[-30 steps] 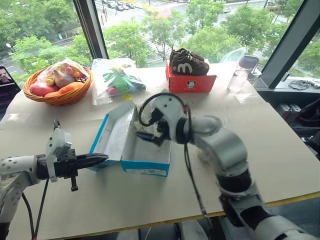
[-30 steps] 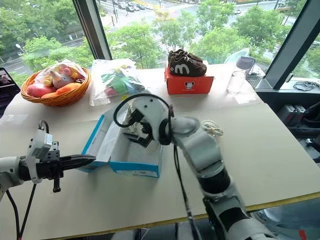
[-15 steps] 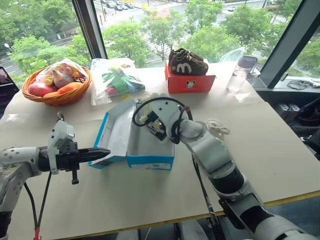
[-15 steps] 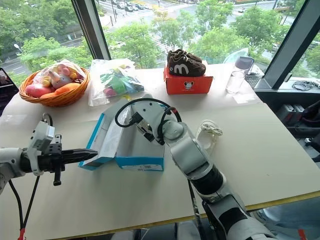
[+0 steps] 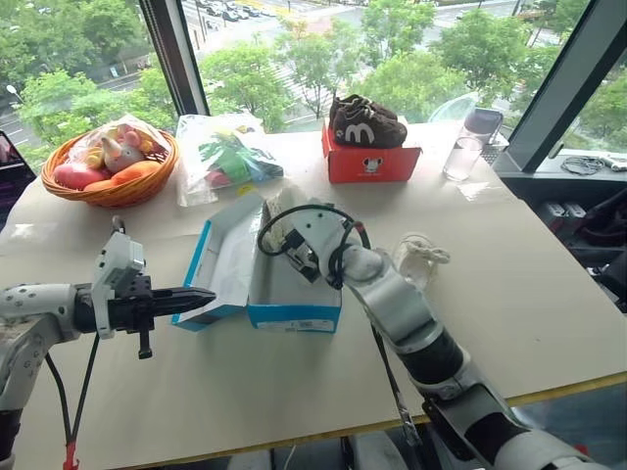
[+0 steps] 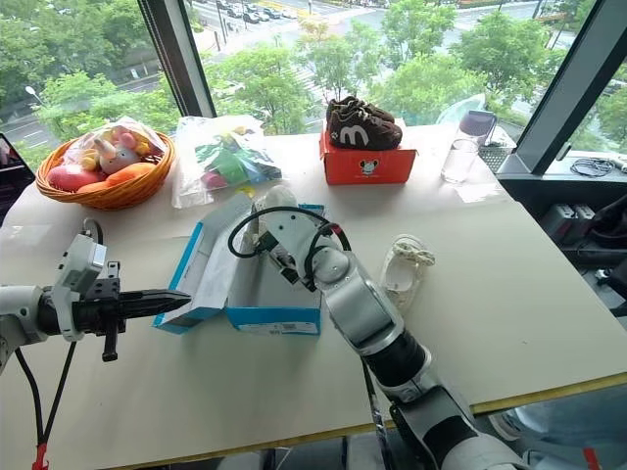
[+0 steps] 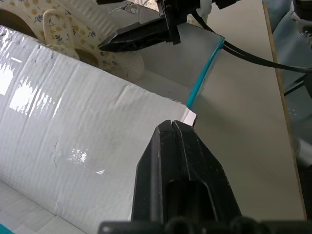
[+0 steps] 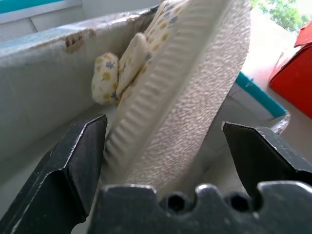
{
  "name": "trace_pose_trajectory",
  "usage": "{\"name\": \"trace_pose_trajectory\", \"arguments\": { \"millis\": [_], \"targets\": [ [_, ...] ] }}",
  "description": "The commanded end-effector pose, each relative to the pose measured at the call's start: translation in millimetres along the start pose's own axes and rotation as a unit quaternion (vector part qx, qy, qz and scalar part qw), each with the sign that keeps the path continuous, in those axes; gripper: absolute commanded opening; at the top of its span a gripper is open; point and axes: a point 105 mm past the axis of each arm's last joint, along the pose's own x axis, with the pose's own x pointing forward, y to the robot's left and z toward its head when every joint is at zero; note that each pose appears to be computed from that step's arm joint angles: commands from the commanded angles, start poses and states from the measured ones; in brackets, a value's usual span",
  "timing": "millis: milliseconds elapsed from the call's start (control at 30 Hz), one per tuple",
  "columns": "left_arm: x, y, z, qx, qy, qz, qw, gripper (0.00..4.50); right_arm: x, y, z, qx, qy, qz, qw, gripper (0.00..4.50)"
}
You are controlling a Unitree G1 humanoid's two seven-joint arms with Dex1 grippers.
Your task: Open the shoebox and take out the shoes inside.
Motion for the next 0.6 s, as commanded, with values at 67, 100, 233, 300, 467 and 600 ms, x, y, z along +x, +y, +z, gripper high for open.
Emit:
{"name": "trace_pose_trajectory", "arguments": {
  "millis": [67, 100, 233, 300, 467, 600],
  "targets": [
    [0, -3, 6, 0.011, -0.002, -0.003, 1.0, 0.0, 0, -2, 3, -0.006, -0.013, -0.009, 1.0, 3.94],
    [0, -3, 6, 0.011, -0.003, -0.003, 1.0, 0.0, 0, -2, 3, -0.006, -0.014, -0.009, 1.0, 3.75],
    [0, -3, 5, 0.009, -0.004, -0.004, 1.0, 0.0, -1, -4, 6, -0.005, -0.017, -0.011, 1.0, 2.4],
    [1, -3, 5, 0.009, -0.005, -0.005, 1.0, 0.0, -2, -6, 7, -0.005, -0.019, -0.014, 1.0, 1.82],
    [3, -2, 6, 0.01, -0.008, -0.005, 1.0, 0.0, -2, -6, 8, -0.004, -0.019, -0.013, 1.0, 1.56],
    [4, -2, 5, 0.009, -0.01, -0.005, 1.0, 0.0, -5, -17, 12, 0.066, -0.034, -0.024, 0.997, 1.56]
  ]
}}
